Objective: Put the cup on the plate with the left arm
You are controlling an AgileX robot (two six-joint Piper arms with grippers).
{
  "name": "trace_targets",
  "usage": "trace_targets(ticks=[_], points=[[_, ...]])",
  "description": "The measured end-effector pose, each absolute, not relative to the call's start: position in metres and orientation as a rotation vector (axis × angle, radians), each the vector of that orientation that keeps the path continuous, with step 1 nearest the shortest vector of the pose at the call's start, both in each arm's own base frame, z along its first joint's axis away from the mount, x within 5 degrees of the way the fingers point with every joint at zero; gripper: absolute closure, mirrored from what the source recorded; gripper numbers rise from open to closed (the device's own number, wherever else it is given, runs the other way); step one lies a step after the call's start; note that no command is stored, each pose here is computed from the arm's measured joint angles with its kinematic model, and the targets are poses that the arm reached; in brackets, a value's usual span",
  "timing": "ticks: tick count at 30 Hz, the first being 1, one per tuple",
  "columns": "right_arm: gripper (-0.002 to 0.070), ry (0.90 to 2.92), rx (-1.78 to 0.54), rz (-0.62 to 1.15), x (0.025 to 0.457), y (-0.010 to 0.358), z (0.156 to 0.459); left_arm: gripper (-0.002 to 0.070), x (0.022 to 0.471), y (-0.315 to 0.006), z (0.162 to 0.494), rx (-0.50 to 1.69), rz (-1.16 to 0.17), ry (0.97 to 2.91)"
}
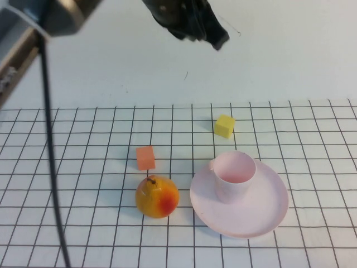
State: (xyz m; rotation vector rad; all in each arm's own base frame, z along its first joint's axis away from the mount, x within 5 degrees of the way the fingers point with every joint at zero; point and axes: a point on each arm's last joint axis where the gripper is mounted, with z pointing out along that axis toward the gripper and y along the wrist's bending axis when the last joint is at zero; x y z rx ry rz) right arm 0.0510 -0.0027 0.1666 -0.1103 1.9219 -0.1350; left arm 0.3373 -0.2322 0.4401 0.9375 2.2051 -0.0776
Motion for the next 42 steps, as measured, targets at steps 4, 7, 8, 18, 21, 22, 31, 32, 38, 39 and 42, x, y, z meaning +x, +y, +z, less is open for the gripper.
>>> trace_targets(ticks=[4, 7, 8, 18, 21, 22, 31, 32, 38, 39, 42], points=[[0.0678, 1.922, -0.11, -0.135, 0.051, -0.003, 0.167, 0.0672, 0.298, -0.2, 0.497, 0.778, -0.115, 2.113], [0.0678, 1.922, -0.11, -0.135, 0.051, -0.003, 0.167, 0.0673, 0.263, -0.174, 0.534, 0.669, -0.165, 2.04], [0.0678, 1.922, -0.11, -0.135, 0.051, -0.003, 0.167, 0.0673, 0.254, -0.167, 0.542, 0.644, -0.182, 2.022], [0.0678, 1.922, -0.11, -0.135, 0.051, -0.003, 0.167, 0.0676, 0.207, -0.132, 0.58, 0.52, -0.255, 1.924], [0.0678, 1.922, -0.11, -0.135, 0.051, -0.003, 0.167, 0.0676, 0.207, -0.133, 0.579, 0.496, -0.281, 1.935], [0.0678, 1.922, -0.11, -0.135, 0.051, -0.003, 0.167, 0.0676, 0.207, -0.134, 0.579, 0.471, -0.313, 1.945], [0.0678, 1.922, -0.11, -0.135, 0.051, -0.003, 0.167, 0.0676, 0.201, -0.131, 0.564, 0.415, -0.359, 2.008], [0.0678, 1.922, -0.11, -0.135, 0.051, -0.003, 0.167, 0.0676, 0.197, -0.129, 0.563, 0.408, -0.365, 1.991], [0.0678, 1.922, -0.11, -0.135, 0.051, -0.003, 0.167, 0.0676, 0.164, -0.101, 0.549, 0.36, -0.386, 1.696], [0.0678, 1.922, -0.11, -0.135, 0.051, -0.003, 0.167, 0.0676, 0.158, -0.096, 0.542, 0.367, -0.373, 1.642], [0.0678, 1.922, -0.11, -0.135, 0.051, -0.003, 0.167, 0.0676, 0.138, -0.081, 0.511, 0.395, -0.333, 1.555]])
